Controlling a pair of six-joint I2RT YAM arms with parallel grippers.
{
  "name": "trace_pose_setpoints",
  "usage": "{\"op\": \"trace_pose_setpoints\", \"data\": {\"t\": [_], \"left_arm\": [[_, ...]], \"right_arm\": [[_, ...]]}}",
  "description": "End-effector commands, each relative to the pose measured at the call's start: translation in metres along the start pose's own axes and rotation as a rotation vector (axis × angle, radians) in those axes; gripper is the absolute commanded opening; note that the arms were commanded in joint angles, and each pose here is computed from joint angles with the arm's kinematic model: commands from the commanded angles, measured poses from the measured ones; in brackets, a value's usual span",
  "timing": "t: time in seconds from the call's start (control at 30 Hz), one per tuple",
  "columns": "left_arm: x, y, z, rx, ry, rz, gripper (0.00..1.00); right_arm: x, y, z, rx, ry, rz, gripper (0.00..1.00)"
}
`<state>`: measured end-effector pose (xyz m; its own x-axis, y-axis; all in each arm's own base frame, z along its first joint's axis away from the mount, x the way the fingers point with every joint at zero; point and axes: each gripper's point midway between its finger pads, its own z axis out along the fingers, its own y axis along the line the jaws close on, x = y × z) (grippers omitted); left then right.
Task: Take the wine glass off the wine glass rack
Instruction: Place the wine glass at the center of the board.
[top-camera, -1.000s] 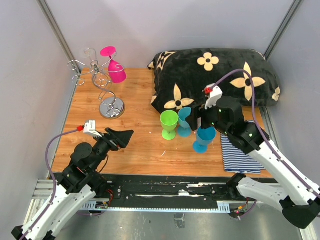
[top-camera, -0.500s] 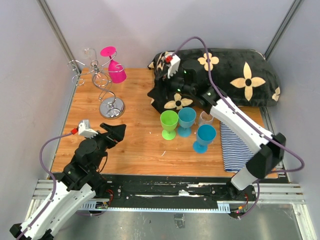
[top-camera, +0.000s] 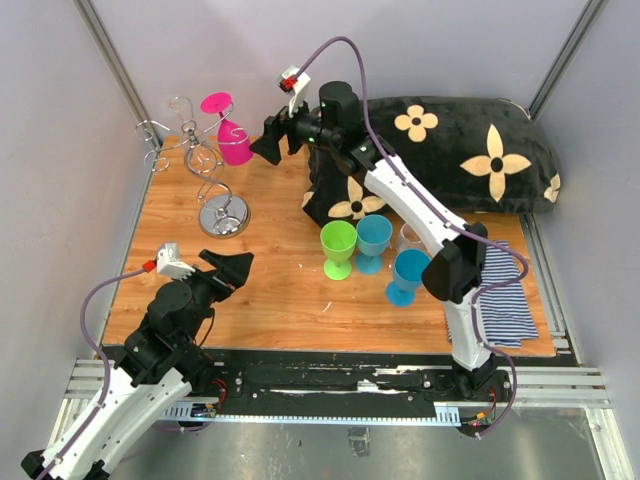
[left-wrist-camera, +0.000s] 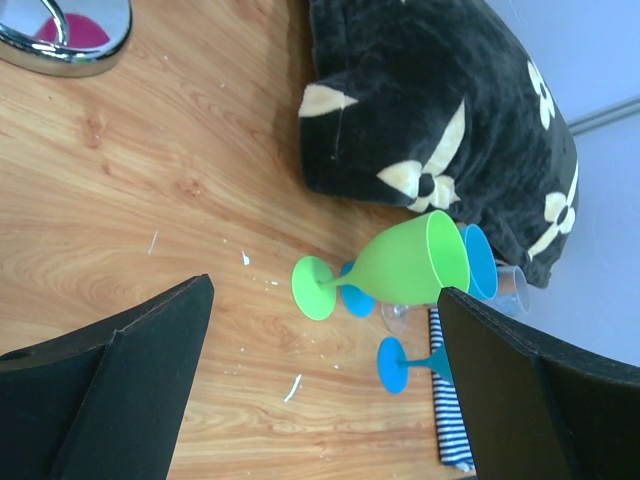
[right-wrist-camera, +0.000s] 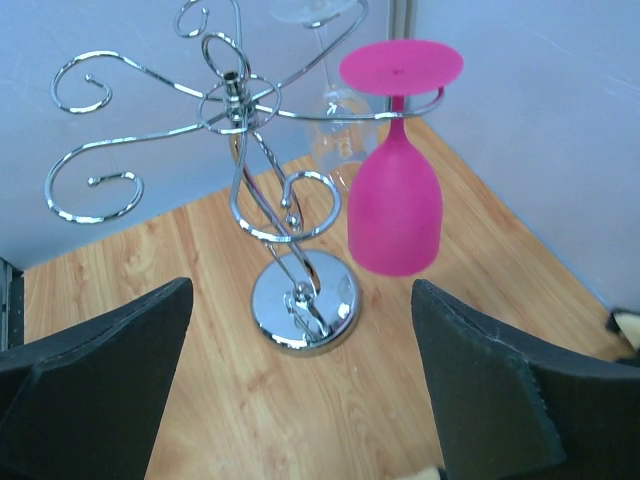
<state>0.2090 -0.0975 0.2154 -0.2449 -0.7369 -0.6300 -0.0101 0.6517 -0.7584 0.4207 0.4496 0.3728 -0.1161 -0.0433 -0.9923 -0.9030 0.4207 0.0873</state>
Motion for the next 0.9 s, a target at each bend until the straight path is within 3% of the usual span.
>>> {"op": "trace_pose_setpoints", "data": {"t": [0.0, 0.17, 0.43, 0.87], "left_arm": [[0.007, -0.005, -0.002, 0.033, 0.037, -0.012, 1.0], [0.009, -0.008, -0.003, 0.046, 0.051, -0.008, 1.0], [0.005, -0.009, -0.007, 0.04, 0.053, -0.004, 1.0], [0.005, -0.005, -0.007, 0.025, 0.043, -0.013, 1.0]], "right_arm": [[-0.033, 0.017, 0.022, -0.102, -0.142, -0.001, 0.92], [-0.032, 0.015, 0.05, -0.131, -0.201, 0.08, 0.91], [-0.025, 0.028, 0.07, -0.15, -0.23, 0.084, 0.91], [-0.024, 0.07, 0.048, -0.234, -0.15, 0.142, 0.81]]}}
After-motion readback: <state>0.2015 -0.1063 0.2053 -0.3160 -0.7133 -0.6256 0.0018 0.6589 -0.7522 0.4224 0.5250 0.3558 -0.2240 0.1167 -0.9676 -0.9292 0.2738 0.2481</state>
